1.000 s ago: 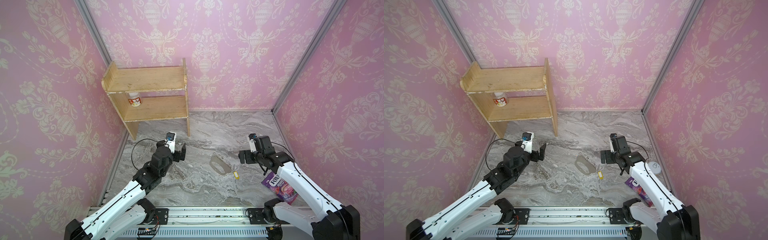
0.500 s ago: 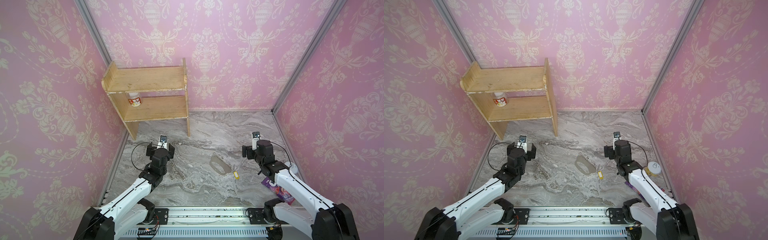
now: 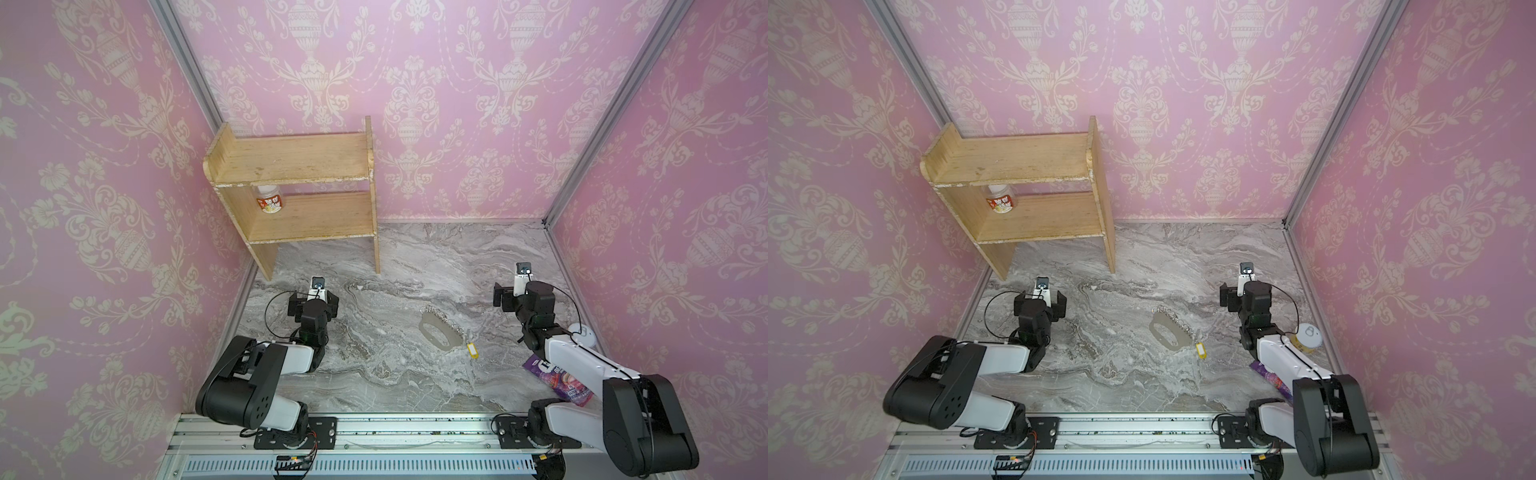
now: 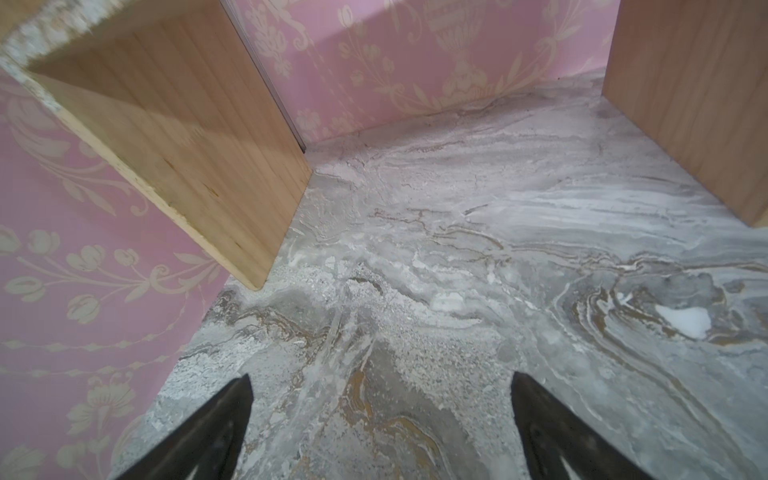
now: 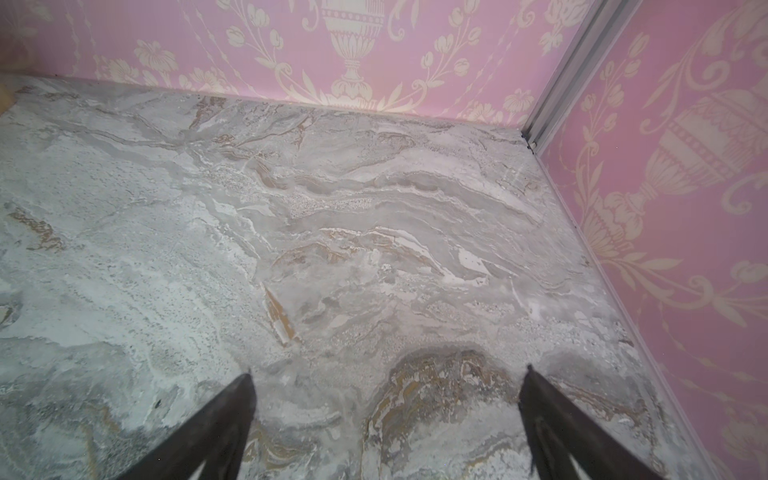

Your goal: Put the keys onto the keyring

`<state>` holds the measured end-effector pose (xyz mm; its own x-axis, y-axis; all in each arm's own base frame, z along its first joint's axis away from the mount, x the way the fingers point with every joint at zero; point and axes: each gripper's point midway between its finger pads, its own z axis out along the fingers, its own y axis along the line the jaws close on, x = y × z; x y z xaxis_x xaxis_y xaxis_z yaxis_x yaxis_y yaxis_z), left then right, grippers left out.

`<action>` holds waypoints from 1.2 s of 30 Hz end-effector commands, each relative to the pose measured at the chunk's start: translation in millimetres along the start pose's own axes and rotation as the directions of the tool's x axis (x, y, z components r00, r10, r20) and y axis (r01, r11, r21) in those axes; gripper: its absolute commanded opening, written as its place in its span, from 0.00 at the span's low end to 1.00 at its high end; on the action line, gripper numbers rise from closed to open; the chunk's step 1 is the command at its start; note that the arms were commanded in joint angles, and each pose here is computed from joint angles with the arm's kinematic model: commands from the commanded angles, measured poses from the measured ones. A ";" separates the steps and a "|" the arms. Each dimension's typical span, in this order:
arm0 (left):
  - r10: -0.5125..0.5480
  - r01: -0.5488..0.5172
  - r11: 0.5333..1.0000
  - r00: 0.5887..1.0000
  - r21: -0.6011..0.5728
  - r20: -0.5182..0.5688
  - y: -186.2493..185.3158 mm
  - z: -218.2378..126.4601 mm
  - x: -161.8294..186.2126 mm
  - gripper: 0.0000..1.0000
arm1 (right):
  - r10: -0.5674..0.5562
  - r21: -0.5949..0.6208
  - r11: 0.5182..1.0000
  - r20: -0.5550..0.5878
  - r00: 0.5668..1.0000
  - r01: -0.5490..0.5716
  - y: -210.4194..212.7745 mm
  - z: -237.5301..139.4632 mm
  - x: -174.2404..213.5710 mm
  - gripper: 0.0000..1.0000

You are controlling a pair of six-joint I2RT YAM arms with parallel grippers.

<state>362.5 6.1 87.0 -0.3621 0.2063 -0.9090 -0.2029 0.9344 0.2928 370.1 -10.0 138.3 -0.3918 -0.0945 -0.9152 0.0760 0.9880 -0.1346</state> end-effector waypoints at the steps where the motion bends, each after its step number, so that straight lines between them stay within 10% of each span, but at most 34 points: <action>1: -0.050 0.055 0.998 0.989 -0.030 0.142 7.3 3.1 -25.5 0.99 | -0.008 -0.027 1.000 0.067 0.998 0.010 2.1 -5.1 -8.6 1.00; 22: -0.096 0.099 0.995 0.987 -0.019 0.127 13.7 5.6 -21.3 0.99 | 0.037 -0.262 0.965 0.051 0.998 -0.022 47.4 13.9 16.9 1.00; 36: -0.097 0.100 0.995 0.987 -0.015 0.125 13.0 6.1 -21.5 0.99 | 0.100 -0.095 0.990 0.005 0.995 -0.099 22.4 36.0 31.7 1.00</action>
<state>372.0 16.1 105.2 -0.2401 0.1675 -0.9562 -0.2564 0.9391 0.2289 383.9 17.1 85.7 -0.3851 -0.0382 -0.9221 -0.0520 0.9985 -0.0197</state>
